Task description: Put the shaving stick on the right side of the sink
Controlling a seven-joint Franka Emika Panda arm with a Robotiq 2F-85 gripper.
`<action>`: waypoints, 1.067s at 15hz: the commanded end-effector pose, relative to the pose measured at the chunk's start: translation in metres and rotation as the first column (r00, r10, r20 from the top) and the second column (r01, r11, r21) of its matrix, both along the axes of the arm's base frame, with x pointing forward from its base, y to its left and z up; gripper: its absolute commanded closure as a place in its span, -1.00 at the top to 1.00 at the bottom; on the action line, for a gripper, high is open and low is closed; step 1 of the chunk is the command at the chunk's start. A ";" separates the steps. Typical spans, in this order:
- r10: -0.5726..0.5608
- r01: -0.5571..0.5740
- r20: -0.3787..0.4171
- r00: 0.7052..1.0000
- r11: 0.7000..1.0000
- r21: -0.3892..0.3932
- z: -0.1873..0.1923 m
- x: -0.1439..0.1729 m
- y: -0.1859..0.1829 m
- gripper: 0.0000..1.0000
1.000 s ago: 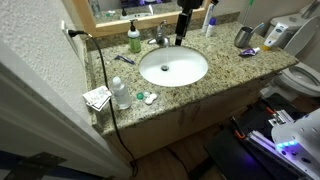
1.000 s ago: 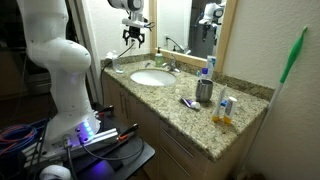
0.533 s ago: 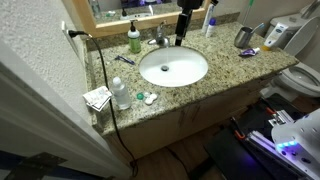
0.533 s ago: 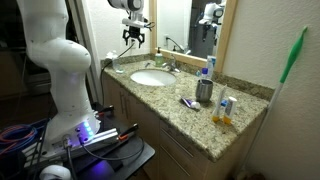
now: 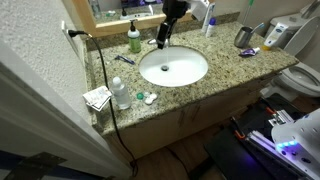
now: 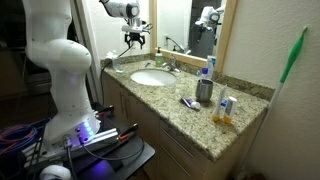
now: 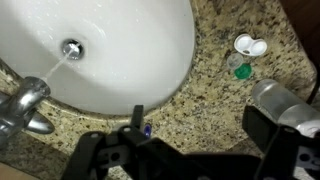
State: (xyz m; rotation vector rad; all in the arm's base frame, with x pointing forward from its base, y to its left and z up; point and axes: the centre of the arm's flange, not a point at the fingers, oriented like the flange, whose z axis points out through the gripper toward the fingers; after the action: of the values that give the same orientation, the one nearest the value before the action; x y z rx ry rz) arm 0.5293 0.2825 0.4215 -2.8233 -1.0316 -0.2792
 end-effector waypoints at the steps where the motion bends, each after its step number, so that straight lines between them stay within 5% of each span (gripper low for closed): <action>1: -0.015 0.015 -0.007 1.000 1.000 -0.003 -0.008 0.003 0.010 1.00; 5: -0.036 0.036 -0.026 0.999 0.999 0.001 -0.023 0.018 0.022 1.00; 7: -0.048 0.041 -0.104 0.993 0.997 -0.065 -0.050 0.030 0.029 1.00; 13: -0.052 0.055 0.066 0.996 0.997 -0.050 -0.110 0.089 0.077 1.00; 15: -0.090 0.091 0.069 0.994 0.996 -0.012 -0.114 0.107 0.085 1.00; 16: -0.065 0.067 0.048 0.997 0.997 -0.033 -0.112 0.074 0.069 1.00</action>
State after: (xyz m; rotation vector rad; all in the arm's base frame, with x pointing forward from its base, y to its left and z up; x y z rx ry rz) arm 0.6040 0.3518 0.3093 -2.8993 -0.9609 -0.3391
